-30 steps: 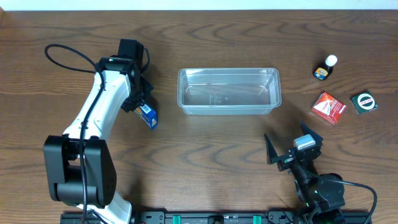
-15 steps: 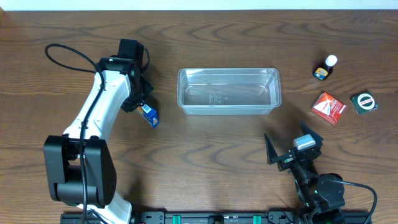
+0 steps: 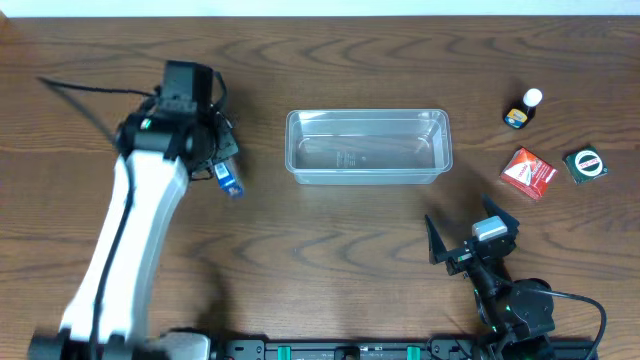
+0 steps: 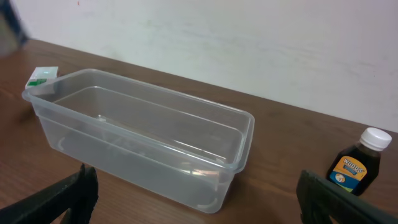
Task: Pack container
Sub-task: 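Lift the blue box and carry it over the clear container, then lower the blue box into the container and open the left gripper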
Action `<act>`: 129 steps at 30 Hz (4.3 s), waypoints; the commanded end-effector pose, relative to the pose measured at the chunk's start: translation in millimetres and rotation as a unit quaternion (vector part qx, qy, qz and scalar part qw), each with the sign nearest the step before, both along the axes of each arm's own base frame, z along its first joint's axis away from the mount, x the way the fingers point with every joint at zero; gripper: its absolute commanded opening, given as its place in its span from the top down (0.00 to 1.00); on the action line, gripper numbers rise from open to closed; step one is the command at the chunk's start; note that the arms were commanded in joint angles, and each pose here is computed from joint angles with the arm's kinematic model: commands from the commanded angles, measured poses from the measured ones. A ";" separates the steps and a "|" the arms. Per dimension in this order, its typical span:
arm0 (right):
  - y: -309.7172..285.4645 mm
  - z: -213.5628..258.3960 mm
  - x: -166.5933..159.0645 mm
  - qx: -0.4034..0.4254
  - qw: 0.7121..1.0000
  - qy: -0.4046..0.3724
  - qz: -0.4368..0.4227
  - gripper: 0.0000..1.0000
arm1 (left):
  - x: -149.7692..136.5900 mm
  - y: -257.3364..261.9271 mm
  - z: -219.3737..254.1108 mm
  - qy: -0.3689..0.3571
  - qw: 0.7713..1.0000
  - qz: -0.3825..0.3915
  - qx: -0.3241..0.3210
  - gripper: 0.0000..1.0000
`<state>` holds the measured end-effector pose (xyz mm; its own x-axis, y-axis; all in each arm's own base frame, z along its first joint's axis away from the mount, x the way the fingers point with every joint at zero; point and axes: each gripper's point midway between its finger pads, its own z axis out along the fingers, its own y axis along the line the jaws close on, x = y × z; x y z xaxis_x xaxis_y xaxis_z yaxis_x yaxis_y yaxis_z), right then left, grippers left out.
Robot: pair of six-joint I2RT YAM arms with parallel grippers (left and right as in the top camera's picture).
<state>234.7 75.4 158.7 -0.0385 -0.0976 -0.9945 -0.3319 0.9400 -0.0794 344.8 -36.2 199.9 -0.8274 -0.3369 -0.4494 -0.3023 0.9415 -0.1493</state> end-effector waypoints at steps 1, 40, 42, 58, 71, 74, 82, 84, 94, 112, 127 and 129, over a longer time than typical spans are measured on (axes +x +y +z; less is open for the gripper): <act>-1.6 -0.7 0.2 -0.004 1.000 -0.001 -0.002 0.01 | 4.4 -25.6 56.3 -0.101 0.990 -0.098 0.013 0.89; -1.5 -0.7 0.2 -0.004 1.000 -0.001 -0.002 0.01 | 22.2 -216.6 -12.0 -0.161 0.673 -0.670 0.270 0.93; -1.5 -0.7 0.2 -0.004 1.000 -0.001 -0.002 0.01 | 28.0 -210.8 -21.0 -0.149 0.674 -0.670 0.272 0.93; -1.5 -0.7 0.2 -0.004 1.000 -0.001 -0.002 0.01 | 56.5 -210.2 -54.9 -0.150 0.687 -0.671 0.234 0.94; -1.5 -0.7 0.2 -0.004 1.000 -0.001 -0.002 0.01 | 56.8 -210.2 -70.3 -0.133 0.687 -0.676 0.230 0.37; -1.6 -0.7 0.2 -0.004 1.000 -0.001 -0.002 0.01 | 56.8 -210.2 -70.3 -0.133 0.687 -0.676 0.230 0.38; -1.5 -0.7 0.2 -0.004 1.000 -0.001 -0.002 0.01 | 58.1 -211.0 -69.2 -0.136 0.687 -0.675 0.231 0.39; -1.5 -0.7 0.2 -0.004 1.000 -0.001 -0.002 0.01 | 59.1 -211.6 -68.4 -0.139 0.688 -0.674 0.232 0.44; -1.5 -0.7 0.2 -0.004 1.000 -0.001 -0.002 0.01 | 64.8 -215.0 -67.7 -0.145 0.723 -0.642 0.210 0.94; -1.5 -0.7 0.2 -0.004 1.000 -0.001 -0.002 0.01 | 22.8 -194.4 -33.7 -0.111 0.747 -0.629 0.185 0.94; -1.5 -0.7 0.2 -0.004 1.000 -0.001 -0.002 0.01 | 29.9 -213.2 -21.3 -0.146 0.787 -0.587 0.120 0.94; -1.5 -0.7 0.2 -0.004 1.000 -0.001 -0.002 0.01 | 30.5 -213.5 -29.4 -0.130 0.808 -0.566 0.101 0.94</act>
<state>234.7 75.4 158.5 -0.0390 -0.0973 -0.9945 -0.3319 0.9400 -0.0790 373.2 -243.8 178.5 -0.3201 0.7375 -0.5947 0.8197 0.5303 0.2166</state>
